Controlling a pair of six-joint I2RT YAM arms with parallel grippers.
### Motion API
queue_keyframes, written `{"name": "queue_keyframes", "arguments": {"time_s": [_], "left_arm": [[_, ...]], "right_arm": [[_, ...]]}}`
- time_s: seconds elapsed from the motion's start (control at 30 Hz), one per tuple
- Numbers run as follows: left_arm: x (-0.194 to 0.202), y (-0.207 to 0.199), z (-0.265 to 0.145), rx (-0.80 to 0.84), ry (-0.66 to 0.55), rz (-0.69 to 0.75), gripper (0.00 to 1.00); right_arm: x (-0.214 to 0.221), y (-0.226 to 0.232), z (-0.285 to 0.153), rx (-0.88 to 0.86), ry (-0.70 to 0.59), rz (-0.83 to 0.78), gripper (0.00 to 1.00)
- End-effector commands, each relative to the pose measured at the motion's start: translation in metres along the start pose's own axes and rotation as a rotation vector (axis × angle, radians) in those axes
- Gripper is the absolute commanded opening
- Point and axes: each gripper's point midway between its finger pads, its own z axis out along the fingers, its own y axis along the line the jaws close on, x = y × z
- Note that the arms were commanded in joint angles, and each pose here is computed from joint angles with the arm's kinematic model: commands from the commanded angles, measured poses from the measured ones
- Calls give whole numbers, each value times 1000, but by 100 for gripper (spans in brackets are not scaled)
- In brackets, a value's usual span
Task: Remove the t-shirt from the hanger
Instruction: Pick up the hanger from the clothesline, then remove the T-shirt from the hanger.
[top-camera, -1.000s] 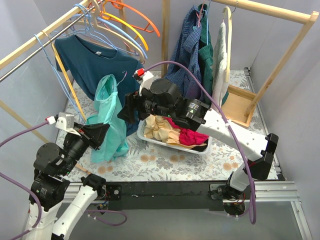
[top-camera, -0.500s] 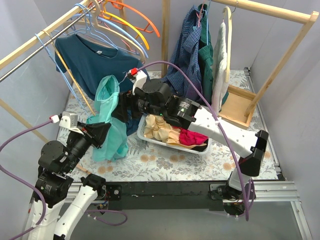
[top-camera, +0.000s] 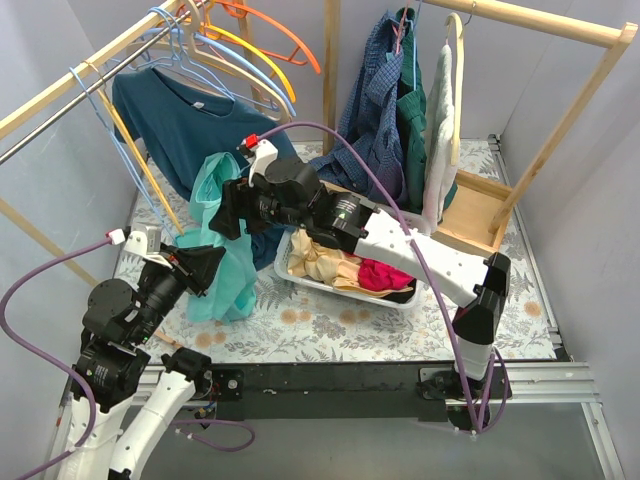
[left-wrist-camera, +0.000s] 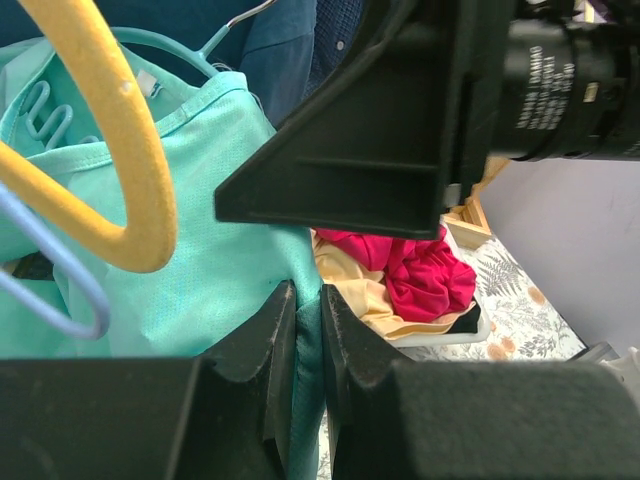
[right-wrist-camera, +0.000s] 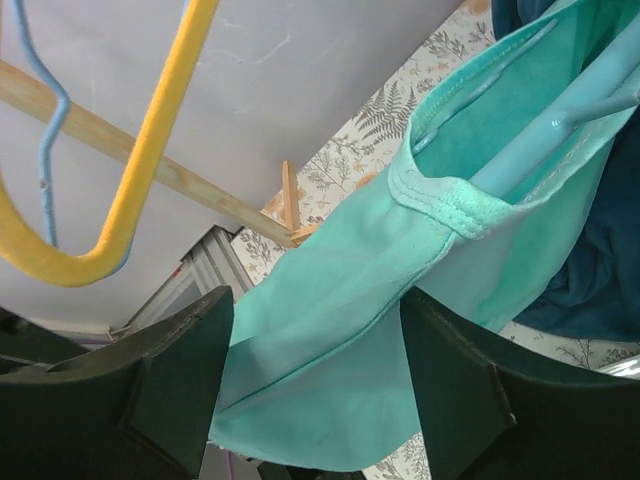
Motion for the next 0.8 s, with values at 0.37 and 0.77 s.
{"name": "queue_keyframes", "arguments": {"time_s": [0.37,0.77], "left_arm": [[-9,-19,-1,111,-16,69,36],[-51,-41,-20,150,-81,112,82]], "right_arm": [[-6,-9,6,77,-11,-13,1],[8,-31,-74,130,-7,-192,1]]}}
